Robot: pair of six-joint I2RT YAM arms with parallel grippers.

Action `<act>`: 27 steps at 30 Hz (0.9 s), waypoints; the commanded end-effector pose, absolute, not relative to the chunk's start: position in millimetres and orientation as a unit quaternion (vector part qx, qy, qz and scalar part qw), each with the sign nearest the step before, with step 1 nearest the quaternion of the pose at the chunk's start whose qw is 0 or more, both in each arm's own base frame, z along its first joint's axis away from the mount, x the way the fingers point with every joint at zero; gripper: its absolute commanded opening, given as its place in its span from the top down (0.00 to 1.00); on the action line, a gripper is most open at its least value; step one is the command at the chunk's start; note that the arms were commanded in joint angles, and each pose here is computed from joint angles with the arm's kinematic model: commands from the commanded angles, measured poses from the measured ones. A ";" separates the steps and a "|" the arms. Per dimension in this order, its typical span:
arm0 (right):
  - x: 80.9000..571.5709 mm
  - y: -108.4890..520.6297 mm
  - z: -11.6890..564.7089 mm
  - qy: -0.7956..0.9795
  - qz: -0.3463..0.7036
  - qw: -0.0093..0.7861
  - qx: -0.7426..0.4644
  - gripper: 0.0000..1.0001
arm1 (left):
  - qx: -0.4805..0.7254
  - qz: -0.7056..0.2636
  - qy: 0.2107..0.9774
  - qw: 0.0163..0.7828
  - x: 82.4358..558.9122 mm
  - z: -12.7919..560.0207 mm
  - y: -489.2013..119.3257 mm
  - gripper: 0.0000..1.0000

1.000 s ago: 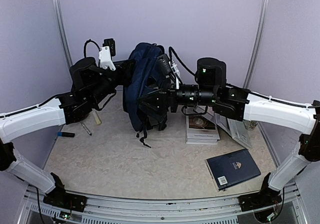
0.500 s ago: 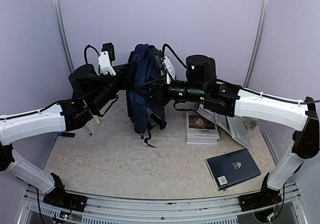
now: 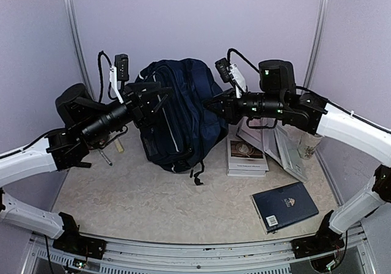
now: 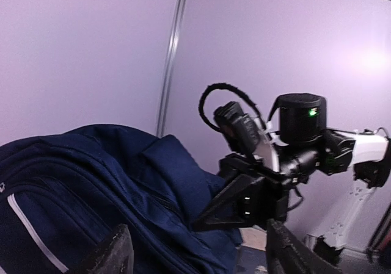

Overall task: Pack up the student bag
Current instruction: Pass from the left arm to the right, then pass from the right arm to the left

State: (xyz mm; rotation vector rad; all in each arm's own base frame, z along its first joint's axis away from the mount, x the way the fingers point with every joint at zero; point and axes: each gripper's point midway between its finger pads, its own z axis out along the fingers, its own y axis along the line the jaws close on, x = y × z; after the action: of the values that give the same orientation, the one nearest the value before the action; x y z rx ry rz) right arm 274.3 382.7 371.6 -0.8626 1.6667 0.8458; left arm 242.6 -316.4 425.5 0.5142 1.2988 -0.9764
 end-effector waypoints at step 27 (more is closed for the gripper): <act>108.9 385.8 399.3 0.417 0.363 0.358 -0.752 1.00 | 0.476 -0.393 0.611 0.496 196.9 443.8 -273.7 0.04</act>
State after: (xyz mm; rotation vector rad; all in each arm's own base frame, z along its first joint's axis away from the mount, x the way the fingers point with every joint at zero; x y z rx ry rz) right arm 116.7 396.5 385.8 -1.9050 1.2281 0.9894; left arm 239.1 -257.7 456.3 0.9146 1.5661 -0.7546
